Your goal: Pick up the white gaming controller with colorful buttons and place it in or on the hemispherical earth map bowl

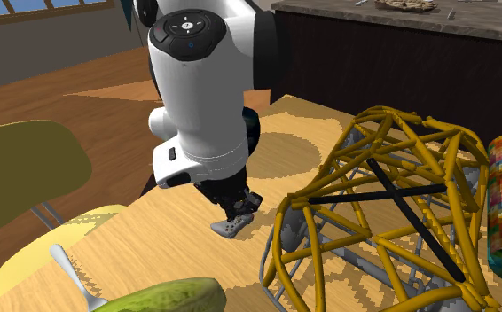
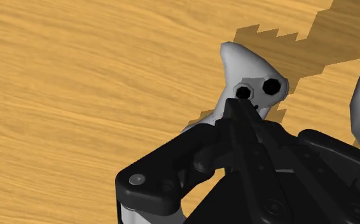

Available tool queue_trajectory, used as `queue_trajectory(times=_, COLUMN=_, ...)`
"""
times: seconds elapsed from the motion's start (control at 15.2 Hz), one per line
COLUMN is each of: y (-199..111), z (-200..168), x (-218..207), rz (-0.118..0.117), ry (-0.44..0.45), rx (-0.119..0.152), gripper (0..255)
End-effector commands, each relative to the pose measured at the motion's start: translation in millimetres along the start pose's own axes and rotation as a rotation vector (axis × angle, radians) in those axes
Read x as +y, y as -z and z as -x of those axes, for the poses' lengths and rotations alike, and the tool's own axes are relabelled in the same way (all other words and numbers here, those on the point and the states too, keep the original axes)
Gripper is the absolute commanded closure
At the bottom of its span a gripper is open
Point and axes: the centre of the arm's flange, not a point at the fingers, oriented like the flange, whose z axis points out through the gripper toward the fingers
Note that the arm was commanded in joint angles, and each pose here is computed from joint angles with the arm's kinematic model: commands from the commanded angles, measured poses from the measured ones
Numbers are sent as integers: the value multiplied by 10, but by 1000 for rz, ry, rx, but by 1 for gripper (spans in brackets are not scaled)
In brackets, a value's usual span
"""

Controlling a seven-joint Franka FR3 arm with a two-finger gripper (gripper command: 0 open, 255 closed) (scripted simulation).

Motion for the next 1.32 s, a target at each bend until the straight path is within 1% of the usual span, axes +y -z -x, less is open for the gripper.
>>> queue_trajectory(times=0.0, y=0, z=0, x=0, rz=0, ry=0, rx=0, gripper=255)
queue_trajectory(times=0.07, y=0, z=0, x=0, rz=0, ry=0, rx=0, gripper=0)
queue_trajectory(times=0.2, y=151, z=340, x=34, rz=-90, ry=-9, rx=105, gripper=0)
queue_trajectory(times=0.26, y=154, z=348, x=35, rz=-92, ry=-9, rx=107, gripper=0)
queue_trajectory(times=0.73, y=-242, z=305, x=-1, rz=-92, ry=-9, rx=107, gripper=0)
queue_trajectory(times=1.25, y=-242, z=305, x=-1, rz=-92, ry=-9, rx=107, gripper=0)
